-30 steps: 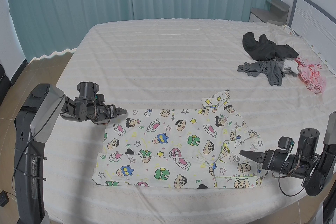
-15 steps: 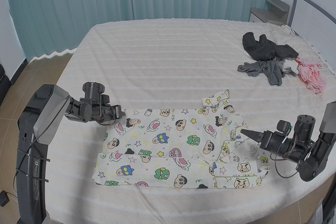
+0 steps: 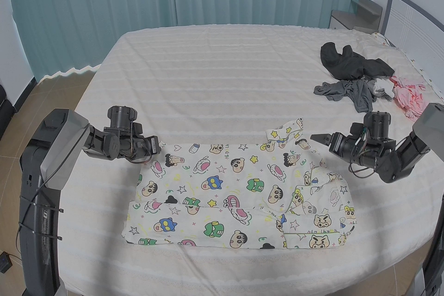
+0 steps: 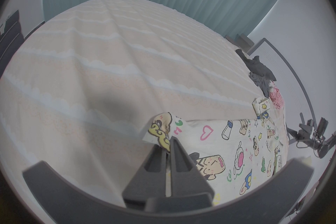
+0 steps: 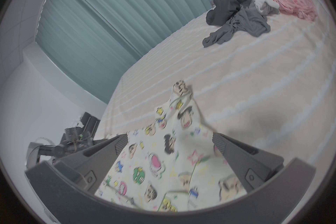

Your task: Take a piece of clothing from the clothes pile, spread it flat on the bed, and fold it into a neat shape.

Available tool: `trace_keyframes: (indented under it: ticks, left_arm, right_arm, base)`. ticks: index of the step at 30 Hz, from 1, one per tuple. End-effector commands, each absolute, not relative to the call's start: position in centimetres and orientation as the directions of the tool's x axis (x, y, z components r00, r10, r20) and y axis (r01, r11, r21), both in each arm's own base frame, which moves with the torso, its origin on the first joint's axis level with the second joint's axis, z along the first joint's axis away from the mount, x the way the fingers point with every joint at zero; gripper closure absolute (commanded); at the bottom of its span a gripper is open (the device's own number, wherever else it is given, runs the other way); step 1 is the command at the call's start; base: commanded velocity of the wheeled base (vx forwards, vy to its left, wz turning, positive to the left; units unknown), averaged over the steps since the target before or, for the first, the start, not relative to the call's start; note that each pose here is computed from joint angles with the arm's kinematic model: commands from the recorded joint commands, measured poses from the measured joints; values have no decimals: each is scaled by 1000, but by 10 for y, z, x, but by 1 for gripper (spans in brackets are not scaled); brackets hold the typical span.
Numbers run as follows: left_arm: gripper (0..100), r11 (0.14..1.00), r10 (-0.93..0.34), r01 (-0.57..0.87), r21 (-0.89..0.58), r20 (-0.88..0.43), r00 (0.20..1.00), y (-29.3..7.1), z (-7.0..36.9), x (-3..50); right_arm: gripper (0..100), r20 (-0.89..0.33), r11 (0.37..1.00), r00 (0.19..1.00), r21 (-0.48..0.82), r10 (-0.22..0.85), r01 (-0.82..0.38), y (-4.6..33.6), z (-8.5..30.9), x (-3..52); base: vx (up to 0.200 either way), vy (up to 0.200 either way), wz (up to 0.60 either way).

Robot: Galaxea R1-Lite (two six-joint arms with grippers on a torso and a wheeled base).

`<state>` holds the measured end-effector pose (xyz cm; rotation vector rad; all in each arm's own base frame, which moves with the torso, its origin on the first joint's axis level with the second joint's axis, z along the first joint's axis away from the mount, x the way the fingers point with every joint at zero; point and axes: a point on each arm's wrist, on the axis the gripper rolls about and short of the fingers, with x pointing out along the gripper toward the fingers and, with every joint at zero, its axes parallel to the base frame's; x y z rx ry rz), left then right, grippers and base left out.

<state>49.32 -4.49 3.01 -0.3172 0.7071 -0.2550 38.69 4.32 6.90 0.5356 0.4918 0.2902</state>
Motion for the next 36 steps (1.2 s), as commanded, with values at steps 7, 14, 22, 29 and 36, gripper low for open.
trace_keyframes:
  ticks: [7, 14, 22, 29, 36]
  left_arm:
    - [100, 937, -243, 44, -346, -558, 794, -28, 70, 482]
    - [100, 937, -242, 41, -346, -561, 791, -27, 69, 481]
    - [100, 937, -245, 43, -346, -567, 786, -30, 65, 481]
    - [100, 937, -245, 39, -346, -576, 780, -30, 62, 479]
    - [100, 938, -242, 31, -346, -586, 773, -29, 60, 478]
  right_arm:
    - [0, -537, 901, 803, 433, 257, 1, 46, 27, 481]
    - [0, -559, 900, 775, 436, 294, -28, 62, 16, 484]
    - [0, -551, 893, 758, 442, 348, -88, 90, 12, 489]
    - [100, -563, 892, 752, 447, 342, -71, 92, 12, 499]
    - [100, -548, 881, 766, 470, 337, -52, 90, 17, 501]
  base:
    - [0, 0, 0]
    - [0, 0, 0]
    - [0, 0, 0]
    - [0, 0, 0]
    - [0, 0, 0]
